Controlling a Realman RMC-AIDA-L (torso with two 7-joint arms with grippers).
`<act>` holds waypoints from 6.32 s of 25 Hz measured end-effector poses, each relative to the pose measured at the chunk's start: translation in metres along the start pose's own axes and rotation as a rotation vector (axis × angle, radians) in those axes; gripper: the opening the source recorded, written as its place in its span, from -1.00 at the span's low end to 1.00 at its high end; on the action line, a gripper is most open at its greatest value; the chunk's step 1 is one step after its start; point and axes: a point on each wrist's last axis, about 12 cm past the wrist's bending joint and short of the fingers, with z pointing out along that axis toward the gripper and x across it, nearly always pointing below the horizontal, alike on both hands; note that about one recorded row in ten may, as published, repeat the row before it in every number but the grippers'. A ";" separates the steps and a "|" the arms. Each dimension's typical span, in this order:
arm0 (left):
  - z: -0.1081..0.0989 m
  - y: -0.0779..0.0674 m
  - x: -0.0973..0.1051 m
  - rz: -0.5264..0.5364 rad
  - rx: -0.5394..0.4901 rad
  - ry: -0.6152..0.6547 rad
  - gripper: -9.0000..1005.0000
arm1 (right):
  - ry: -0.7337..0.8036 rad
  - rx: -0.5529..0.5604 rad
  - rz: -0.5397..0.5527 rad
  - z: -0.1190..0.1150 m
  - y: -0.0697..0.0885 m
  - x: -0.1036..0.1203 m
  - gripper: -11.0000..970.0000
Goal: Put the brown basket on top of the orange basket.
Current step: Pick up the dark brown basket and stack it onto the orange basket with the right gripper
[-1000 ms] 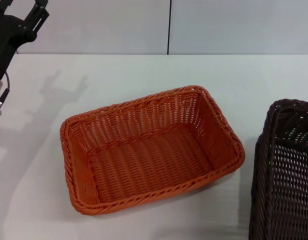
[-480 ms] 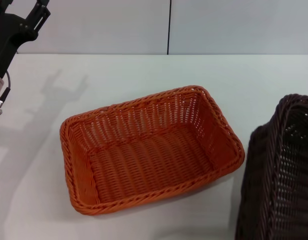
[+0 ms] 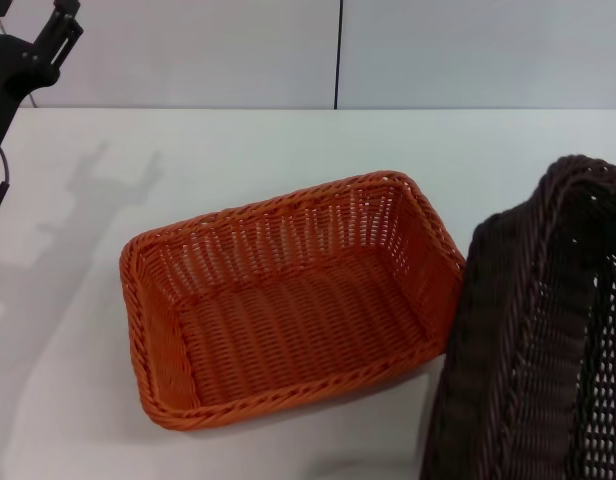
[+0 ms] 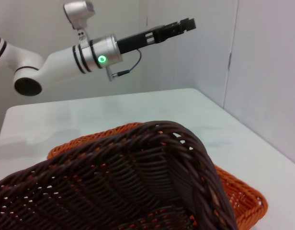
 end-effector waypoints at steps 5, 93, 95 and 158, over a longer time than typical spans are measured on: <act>-0.002 0.001 -0.001 -0.002 -0.003 -0.008 0.66 | -0.049 0.009 -0.004 0.004 -0.001 -0.002 -0.66; 0.005 0.006 -0.008 -0.019 -0.057 -0.060 0.66 | -0.659 0.324 0.102 0.052 0.008 0.015 -0.65; 0.005 0.007 -0.008 -0.018 -0.056 -0.060 0.66 | -0.669 0.342 0.114 0.054 0.009 0.018 -0.65; -0.012 0.009 -0.008 -0.072 -0.112 -0.132 0.66 | -0.821 0.546 0.268 0.092 0.034 0.055 -0.66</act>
